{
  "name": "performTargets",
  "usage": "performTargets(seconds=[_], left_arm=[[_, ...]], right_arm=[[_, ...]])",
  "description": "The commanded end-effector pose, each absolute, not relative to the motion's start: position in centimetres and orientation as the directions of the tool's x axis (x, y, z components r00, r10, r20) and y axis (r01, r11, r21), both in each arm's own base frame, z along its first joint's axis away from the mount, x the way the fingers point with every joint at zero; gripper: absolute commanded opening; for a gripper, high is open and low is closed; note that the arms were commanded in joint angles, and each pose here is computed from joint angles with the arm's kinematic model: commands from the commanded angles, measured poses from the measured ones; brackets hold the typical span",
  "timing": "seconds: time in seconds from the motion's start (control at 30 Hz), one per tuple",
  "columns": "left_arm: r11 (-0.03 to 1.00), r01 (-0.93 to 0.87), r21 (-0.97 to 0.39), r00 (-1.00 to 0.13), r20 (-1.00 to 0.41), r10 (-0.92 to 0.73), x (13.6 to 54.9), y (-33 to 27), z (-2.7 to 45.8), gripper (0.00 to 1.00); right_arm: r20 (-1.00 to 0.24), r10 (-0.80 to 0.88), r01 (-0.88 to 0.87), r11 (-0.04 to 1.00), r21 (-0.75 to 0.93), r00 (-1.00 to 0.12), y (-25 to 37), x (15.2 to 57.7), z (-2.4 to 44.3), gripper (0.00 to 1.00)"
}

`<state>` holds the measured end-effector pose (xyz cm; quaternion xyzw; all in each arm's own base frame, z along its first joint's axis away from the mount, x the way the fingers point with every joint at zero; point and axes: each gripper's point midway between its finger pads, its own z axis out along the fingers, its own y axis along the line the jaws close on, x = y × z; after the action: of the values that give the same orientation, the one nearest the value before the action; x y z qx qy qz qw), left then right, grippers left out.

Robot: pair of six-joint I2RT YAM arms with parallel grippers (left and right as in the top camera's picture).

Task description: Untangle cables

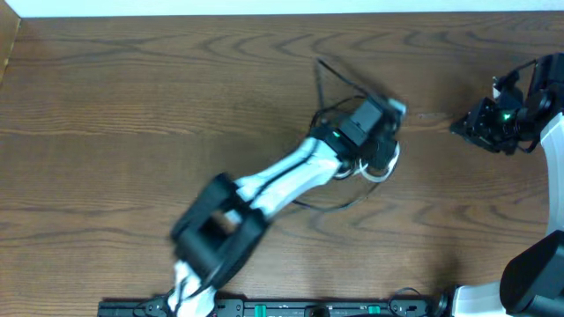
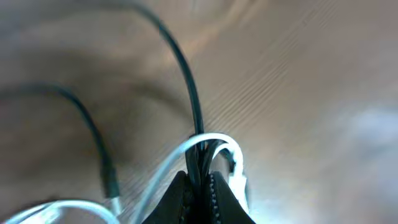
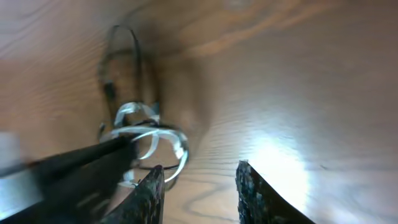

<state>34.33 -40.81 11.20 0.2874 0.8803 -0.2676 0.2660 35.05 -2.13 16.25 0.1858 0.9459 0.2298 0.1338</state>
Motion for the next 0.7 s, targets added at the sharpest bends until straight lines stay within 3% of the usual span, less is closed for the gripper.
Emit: performTargets(seconds=[0.0,0.23,0.4,0.57,0.67], left_arm=[[0.585,0.675,-0.451,-0.669,-0.708,0.227,33.7,-39.6,22.1,0.07],[0.508,0.647,-0.569,-0.723,-0.669,0.172,33.5,-35.5,26.3,0.07],[0.472,0.574,-0.669,-0.792,-0.601,0.111,34.6,-33.4,27.0,0.08],[0.419,0.557,-0.717,-0.812,-0.576,0.093,34.8,-32.7,27.8,0.08],[0.406,0.52,-0.751,-0.838,-0.541,0.073,34.9,-32.5,28.1,0.08]], right_arm=[[-0.275,0.249,0.019,0.771,0.636,-0.929,1.9,35.6,19.0,0.34],[-0.461,0.116,-0.327,0.554,0.765,-0.88,7.3,35.9,23.7,0.4],[-0.535,0.078,-0.446,0.459,0.769,-0.841,9.8,36.0,25.6,0.47],[-0.578,0.004,-0.517,0.442,0.733,-0.816,12.7,36.1,25.7,0.45],[-0.516,-0.007,-0.438,0.538,0.72,-0.856,14.1,36.7,24.1,0.4]])
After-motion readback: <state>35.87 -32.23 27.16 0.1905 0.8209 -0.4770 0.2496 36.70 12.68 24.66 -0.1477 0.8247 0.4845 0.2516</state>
